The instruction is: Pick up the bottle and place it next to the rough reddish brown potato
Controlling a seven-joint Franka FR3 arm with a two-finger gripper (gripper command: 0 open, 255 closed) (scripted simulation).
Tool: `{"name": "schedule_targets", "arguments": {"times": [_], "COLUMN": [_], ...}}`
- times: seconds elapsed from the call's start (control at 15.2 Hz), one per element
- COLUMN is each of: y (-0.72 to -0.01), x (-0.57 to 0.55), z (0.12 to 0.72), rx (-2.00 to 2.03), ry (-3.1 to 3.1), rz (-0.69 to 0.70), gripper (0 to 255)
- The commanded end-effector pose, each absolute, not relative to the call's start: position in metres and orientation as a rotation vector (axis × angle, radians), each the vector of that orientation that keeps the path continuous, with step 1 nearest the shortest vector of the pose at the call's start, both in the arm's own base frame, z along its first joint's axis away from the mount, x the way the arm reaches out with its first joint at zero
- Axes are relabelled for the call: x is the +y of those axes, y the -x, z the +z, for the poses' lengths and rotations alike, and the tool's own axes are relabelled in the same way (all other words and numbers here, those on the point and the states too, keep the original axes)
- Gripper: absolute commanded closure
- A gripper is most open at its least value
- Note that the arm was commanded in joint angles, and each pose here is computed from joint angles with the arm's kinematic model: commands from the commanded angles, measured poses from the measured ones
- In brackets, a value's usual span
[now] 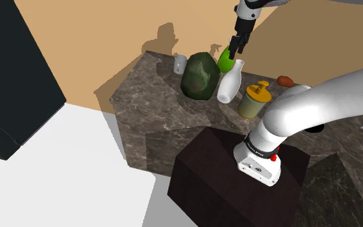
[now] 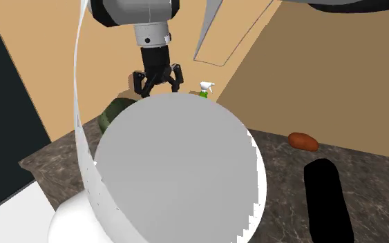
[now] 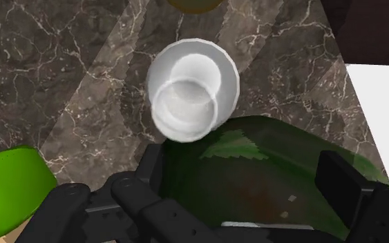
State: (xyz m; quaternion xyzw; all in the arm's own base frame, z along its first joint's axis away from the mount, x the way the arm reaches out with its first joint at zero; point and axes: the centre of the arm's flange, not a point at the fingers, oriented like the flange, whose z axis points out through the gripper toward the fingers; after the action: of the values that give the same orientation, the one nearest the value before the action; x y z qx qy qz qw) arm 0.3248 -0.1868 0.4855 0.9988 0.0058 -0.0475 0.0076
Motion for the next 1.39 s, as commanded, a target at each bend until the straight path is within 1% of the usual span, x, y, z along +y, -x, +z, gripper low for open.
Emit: {"name": "schedule_targets", "arguments": {"times": [0.0, 0.59, 1.12, 1.19, 1.32], "y": [-0.326, -0.322, -0.322, -0.322, -0.322], "x": [-0.211, -0.223, -0.223, -0.223, -0.223], "z": [0.468, 0.421, 0.421, 0.421, 0.421], "rx": [0.017, 0.015, 0.015, 0.015, 0.015], "ry": [-3.13, -3.134, -3.134, -3.134, -3.134], "rz": [-0.174, -0.188, -0.188, -0.188, -0.188], "gripper": [0, 0, 0, 255, 255]}}
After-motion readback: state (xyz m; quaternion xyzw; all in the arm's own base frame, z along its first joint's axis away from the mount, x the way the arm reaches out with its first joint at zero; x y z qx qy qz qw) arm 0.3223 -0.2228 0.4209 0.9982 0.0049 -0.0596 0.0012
